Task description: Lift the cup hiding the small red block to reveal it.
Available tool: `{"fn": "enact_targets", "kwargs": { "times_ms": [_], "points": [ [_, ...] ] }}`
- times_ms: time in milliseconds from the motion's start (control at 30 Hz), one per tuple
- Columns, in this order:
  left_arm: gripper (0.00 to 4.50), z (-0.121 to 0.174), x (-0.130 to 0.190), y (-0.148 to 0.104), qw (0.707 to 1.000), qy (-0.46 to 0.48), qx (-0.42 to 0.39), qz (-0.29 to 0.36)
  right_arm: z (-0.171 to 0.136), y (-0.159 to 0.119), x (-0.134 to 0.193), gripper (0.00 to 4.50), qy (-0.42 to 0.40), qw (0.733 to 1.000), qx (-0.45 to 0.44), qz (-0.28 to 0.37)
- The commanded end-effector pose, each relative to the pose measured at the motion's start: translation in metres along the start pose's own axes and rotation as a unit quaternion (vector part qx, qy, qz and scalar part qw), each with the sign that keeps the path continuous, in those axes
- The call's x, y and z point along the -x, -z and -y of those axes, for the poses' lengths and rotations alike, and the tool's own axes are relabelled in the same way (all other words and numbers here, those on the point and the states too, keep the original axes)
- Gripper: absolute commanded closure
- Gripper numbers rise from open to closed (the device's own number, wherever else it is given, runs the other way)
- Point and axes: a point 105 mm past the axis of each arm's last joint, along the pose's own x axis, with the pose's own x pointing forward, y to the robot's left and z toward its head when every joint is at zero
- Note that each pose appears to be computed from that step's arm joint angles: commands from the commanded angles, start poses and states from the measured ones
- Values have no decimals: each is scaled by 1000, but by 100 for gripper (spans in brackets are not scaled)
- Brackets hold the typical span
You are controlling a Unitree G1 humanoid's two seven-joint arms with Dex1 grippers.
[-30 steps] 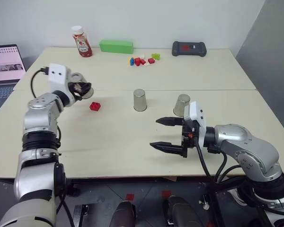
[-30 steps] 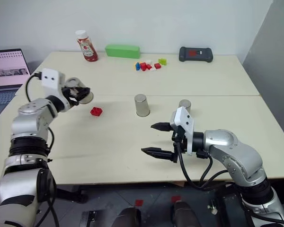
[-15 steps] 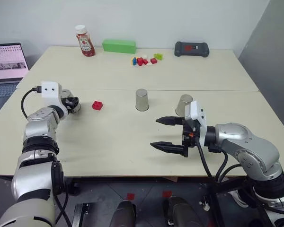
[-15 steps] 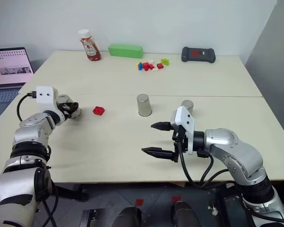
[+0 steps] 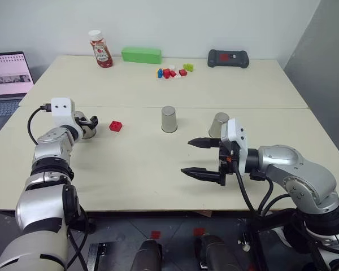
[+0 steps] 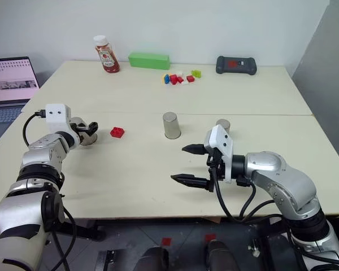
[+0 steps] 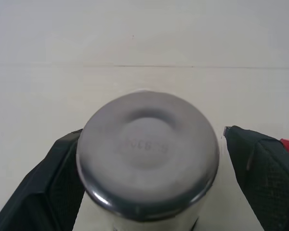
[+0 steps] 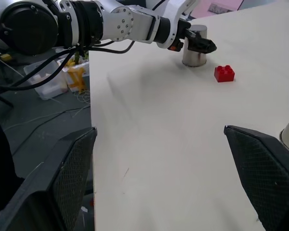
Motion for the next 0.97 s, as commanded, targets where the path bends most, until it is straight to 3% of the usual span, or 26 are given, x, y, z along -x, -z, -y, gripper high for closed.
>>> {"fn": "enact_targets", "kwargs": {
  "times_ms": [33,167,300,400,600,967],
  "points": [
    [4,-6,9,-58,994,-2,-26,105,1,-13,2,0,7,1000,22,21],
    [4,-1,25,-89,983,16,-70,169,5,-15,2,0,25,999,26,33],
    [4,20,48,-91,972,77,-151,166,12,-19,7,0,54,997,36,47],
    [4,30,84,-66,958,160,-205,119,15,-15,15,0,74,995,52,51],
    [4,32,135,-34,949,248,-192,36,15,-4,28,0,67,996,47,34],
    [4,12,169,2,943,265,-191,-57,25,9,43,0,70,997,40,7]
  ]
}}
